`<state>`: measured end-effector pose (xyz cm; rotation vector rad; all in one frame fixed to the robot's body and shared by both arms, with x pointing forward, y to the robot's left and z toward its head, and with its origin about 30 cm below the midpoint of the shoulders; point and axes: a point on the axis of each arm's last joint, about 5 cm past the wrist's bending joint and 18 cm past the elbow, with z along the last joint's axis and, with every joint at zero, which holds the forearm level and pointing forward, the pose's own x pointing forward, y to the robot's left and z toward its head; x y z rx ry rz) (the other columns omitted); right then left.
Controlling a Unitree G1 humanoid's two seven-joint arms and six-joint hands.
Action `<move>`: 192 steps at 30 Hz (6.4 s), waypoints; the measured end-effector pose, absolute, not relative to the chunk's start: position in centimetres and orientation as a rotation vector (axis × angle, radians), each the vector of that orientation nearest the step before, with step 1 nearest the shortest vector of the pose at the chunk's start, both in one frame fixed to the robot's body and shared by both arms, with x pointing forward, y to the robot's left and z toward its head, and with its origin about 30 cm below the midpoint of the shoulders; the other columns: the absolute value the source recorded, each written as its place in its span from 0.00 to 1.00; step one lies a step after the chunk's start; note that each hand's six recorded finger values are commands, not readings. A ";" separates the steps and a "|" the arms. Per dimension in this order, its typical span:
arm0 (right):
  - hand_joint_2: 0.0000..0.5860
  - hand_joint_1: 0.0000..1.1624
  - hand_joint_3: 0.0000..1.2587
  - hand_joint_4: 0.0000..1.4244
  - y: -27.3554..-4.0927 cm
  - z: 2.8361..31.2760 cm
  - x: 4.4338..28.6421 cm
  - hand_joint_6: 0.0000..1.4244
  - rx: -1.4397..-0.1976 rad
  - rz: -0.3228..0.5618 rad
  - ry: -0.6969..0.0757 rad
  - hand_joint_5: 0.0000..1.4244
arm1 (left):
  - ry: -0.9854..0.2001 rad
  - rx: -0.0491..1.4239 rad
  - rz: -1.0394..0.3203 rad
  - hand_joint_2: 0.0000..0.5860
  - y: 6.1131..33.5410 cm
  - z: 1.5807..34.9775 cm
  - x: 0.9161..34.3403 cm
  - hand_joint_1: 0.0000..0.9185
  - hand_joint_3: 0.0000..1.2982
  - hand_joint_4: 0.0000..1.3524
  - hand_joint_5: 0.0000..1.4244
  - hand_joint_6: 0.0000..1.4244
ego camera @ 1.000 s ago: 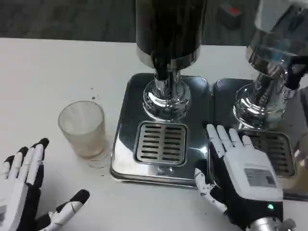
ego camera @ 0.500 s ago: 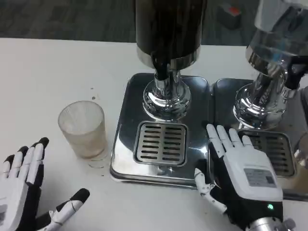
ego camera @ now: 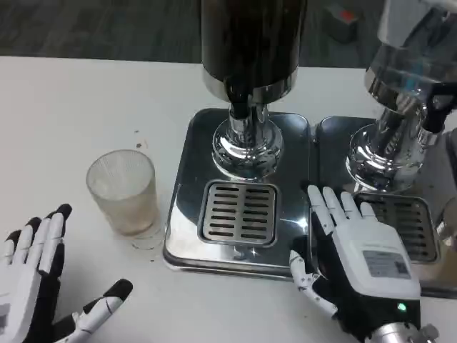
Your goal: Grasp the cup under the faucet to collect the drink, then remove the cup.
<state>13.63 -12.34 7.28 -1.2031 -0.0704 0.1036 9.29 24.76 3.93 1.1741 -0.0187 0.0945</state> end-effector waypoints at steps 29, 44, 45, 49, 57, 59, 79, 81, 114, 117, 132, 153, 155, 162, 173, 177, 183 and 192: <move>0.99 0.14 0.00 0.00 -12.3 7.4 13.9 0.00 -1.195 0.085 -0.055 0.00 | 0.042 0.861 0.174 0.00 26.5 3.1 15.8 0.00 0.00 0.00 0.00 0.00; 0.99 0.14 0.00 0.00 -11.9 7.5 13.9 0.00 -1.187 0.072 -0.047 0.00 | 0.053 0.849 0.052 0.00 25.3 3.2 20.2 0.05 0.00 0.00 0.00 0.00; 0.99 0.14 0.00 0.00 -11.9 7.5 13.9 0.00 -1.187 0.070 -0.046 0.00 | 0.051 0.850 0.044 0.00 25.3 3.2 20.2 0.05 0.00 0.00 0.00 0.00; 0.99 0.14 0.00 0.00 -11.9 7.6 13.9 0.00 -1.182 0.066 -0.050 0.00 | 0.053 0.845 0.013 0.00 24.9 3.2 20.7 0.08 0.00 0.00 0.03 0.00; 0.99 0.14 0.00 0.00 -11.8 7.6 13.8 0.00 -1.178 0.062 -0.036 0.00 | 0.027 0.813 -0.005 0.00 24.2 3.1 21.1 0.10 0.00 0.00 0.13 0.14; 0.99 0.14 0.00 0.00 -11.8 7.6 13.7 0.00 -1.177 0.061 -0.033 0.00 | 0.013 0.804 0.003 0.00 24.2 3.4 21.4 0.11 0.00 0.00 0.16 0.16; 0.98 0.14 0.00 0.00 -11.6 7.6 13.6 0.00 -1.164 0.055 -0.026 0.00 | -0.018 0.794 0.043 0.15 24.0 3.6 22.0 0.33 0.32 0.38 0.55 0.61; 0.98 0.14 0.00 0.00 -11.6 7.6 13.6 0.00 -1.163 0.054 -0.026 0.00 | -0.023 0.798 0.045 0.15 23.9 3.5 22.0 0.35 0.35 0.40 0.57 0.63; 0.97 0.14 0.00 0.00 -11.6 7.7 13.8 0.00 -1.155 0.049 -0.026 0.00 | -0.125 0.831 0.166 0.15 23.6 2.7 20.9 0.52 0.47 0.54 0.67 0.68; 0.97 0.13 0.00 0.00 -11.6 7.7 13.8 0.00 -1.155 0.049 -0.026 0.00 | -0.143 0.838 0.162 0.14 23.5 2.7 20.9 0.52 0.47 0.54 0.67 0.68; 0.98 0.13 0.00 0.00 -11.5 7.7 13.6 0.00 -1.154 0.026 -0.017 0.00 | -0.286 0.851 0.030 0.12 21.3 3.6 22.6 0.53 0.47 0.53 0.66 0.68; 0.98 0.15 0.00 0.00 -11.6 7.9 12.4 0.00 -1.162 -0.096 0.006 0.00 | -0.344 0.899 -0.176 0.10 15.6 4.1 25.5 0.54 0.46 0.52 0.65 0.65; 0.98 0.16 0.00 0.00 -11.6 7.9 12.4 0.00 -1.160 -0.099 0.005 0.00 | -0.347 0.912 -0.178 0.10 15.3 4.3 25.8 0.54 0.46 0.52 0.65 0.65; 0.98 0.16 0.00 0.00 -11.4 7.9 12.4 0.00 -1.151 -0.104 0.007 0.00 | -0.357 0.936 -0.177 0.09 15.1 4.4 26.0 0.52 0.44 0.49 0.63 0.62; 0.98 0.16 0.00 0.00 -11.5 7.9 12.5 0.00 -1.154 -0.105 0.007 0.00 | -0.339 0.974 -0.178 0.07 16.5 3.9 25.4 0.25 0.29 0.35 0.55 0.52; 0.98 0.16 0.00 0.00 -11.6 7.8 12.7 0.00 -1.153 -0.102 0.005 0.00 | -0.315 0.986 -0.176 0.08 17.2 3.5 24.9 0.23 0.24 0.29 0.52 0.50; 0.98 0.17 0.00 0.00 -11.6 8.0 13.0 0.00 -1.150 -0.102 -0.011 0.00 | -0.319 0.979 -0.171 0.08 17.3 3.4 24.7 0.16 0.19 0.22 0.48 0.45; 0.92 0.18 0.00 0.00 -11.6 8.0 13.1 0.00 -1.146 -0.098 -0.012 0.00 | -0.345 0.847 -0.093 0.05 19.0 4.2 24.4 0.01 0.00 0.00 0.21 0.17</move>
